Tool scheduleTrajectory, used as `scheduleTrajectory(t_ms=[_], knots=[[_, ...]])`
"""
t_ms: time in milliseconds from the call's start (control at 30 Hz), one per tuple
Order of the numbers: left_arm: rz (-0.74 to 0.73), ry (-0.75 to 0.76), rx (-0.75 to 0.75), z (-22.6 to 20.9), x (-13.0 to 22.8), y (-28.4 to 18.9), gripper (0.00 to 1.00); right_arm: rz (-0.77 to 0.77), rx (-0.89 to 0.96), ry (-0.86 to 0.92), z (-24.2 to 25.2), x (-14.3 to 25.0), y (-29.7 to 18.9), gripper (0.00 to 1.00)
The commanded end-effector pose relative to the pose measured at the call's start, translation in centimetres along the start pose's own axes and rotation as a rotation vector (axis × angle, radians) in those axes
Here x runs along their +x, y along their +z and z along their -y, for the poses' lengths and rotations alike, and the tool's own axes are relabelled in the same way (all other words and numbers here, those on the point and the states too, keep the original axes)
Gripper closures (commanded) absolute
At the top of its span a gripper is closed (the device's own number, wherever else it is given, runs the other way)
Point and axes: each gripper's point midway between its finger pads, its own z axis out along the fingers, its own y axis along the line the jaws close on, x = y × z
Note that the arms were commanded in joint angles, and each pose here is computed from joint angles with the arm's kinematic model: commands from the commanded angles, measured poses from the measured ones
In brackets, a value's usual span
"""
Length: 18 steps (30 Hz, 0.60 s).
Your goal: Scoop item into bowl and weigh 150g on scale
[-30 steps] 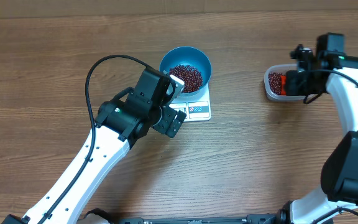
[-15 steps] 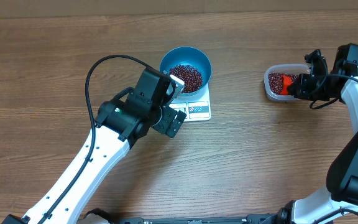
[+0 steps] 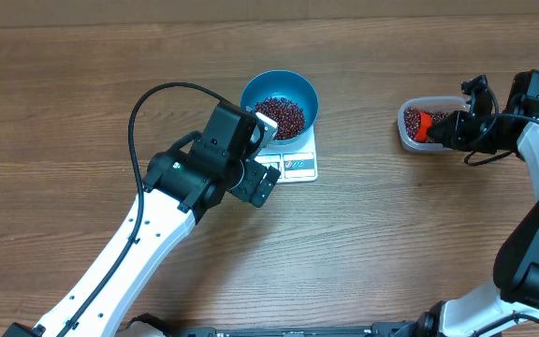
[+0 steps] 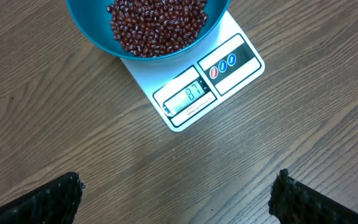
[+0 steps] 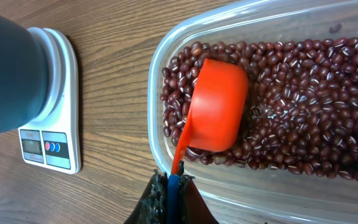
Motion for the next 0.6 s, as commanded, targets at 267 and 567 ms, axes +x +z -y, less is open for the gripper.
scheduleTrajectory(t_ms=[267,567], knots=[[0.028,0.015,0.006,0.1,-0.4,-0.8,0.00,-0.023,-0.080,0.065,-0.1,0.9,1.4,0.96],[0.028,0.015,0.006,0.1,-0.4,-0.8,0.00,0.032,-0.150,0.134,1.0,0.4,0.0,0.96]])
